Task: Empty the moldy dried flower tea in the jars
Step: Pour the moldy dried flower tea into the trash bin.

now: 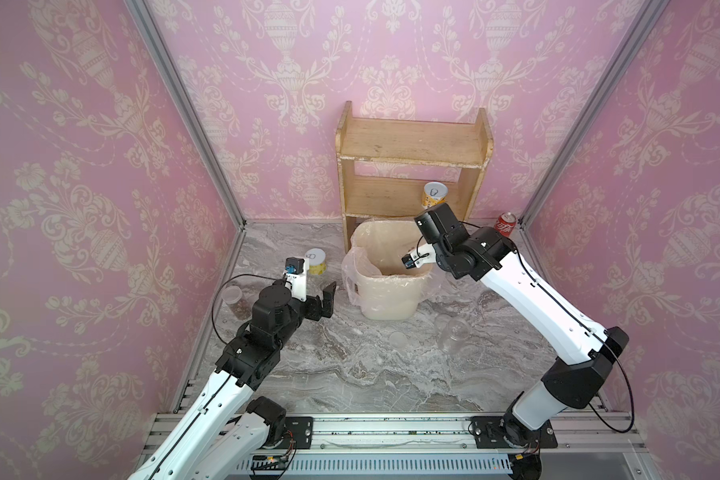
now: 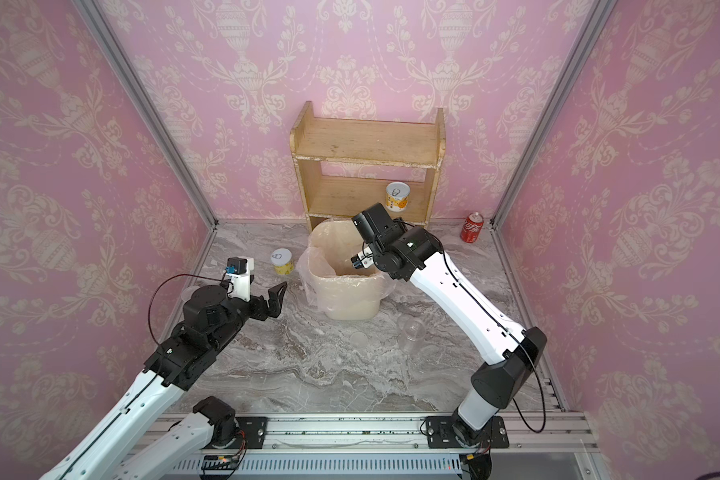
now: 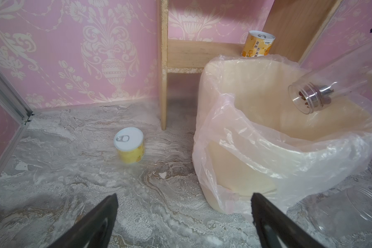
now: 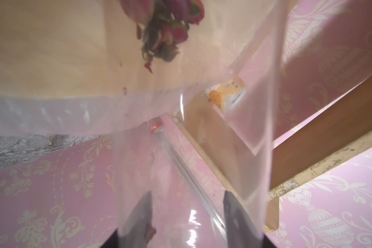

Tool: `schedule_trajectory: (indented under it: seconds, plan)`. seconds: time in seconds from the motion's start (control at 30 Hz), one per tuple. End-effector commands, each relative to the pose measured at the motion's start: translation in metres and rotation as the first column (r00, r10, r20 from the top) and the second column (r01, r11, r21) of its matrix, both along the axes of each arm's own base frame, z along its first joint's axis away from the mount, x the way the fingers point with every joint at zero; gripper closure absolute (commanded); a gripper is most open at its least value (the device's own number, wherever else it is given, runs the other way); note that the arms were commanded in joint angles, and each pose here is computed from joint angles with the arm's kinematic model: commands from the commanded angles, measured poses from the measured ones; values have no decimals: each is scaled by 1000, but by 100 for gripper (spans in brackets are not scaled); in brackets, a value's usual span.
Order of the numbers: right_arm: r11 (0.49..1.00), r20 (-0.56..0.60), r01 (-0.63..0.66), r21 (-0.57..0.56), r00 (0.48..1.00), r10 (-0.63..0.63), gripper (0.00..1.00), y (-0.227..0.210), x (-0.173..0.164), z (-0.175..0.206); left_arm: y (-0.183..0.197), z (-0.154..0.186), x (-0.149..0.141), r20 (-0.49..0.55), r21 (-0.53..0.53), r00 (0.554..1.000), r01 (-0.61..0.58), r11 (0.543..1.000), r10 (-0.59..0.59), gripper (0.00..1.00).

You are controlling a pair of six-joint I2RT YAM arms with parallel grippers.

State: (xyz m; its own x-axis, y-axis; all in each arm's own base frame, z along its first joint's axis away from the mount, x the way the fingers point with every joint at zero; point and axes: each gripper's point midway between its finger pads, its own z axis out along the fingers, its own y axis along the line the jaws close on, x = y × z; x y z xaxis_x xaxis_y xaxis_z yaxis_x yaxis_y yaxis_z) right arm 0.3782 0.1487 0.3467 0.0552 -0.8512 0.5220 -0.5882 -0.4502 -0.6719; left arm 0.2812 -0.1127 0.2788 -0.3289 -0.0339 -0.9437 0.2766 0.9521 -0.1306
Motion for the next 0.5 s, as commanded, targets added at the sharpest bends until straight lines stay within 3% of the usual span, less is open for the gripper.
schedule_trajectory:
  seconds: [0.0,0.47]
  plan:
    - [999,3,-10,-31,1000,10,98,2,0,6,0,2,-1,5,-31,1000,4,1000,-4,1]
    - [998,-5,-25,-49,1000,24,98,5,3,4,-1,2,-1,6,-30,1000,4,1000,-4,1]
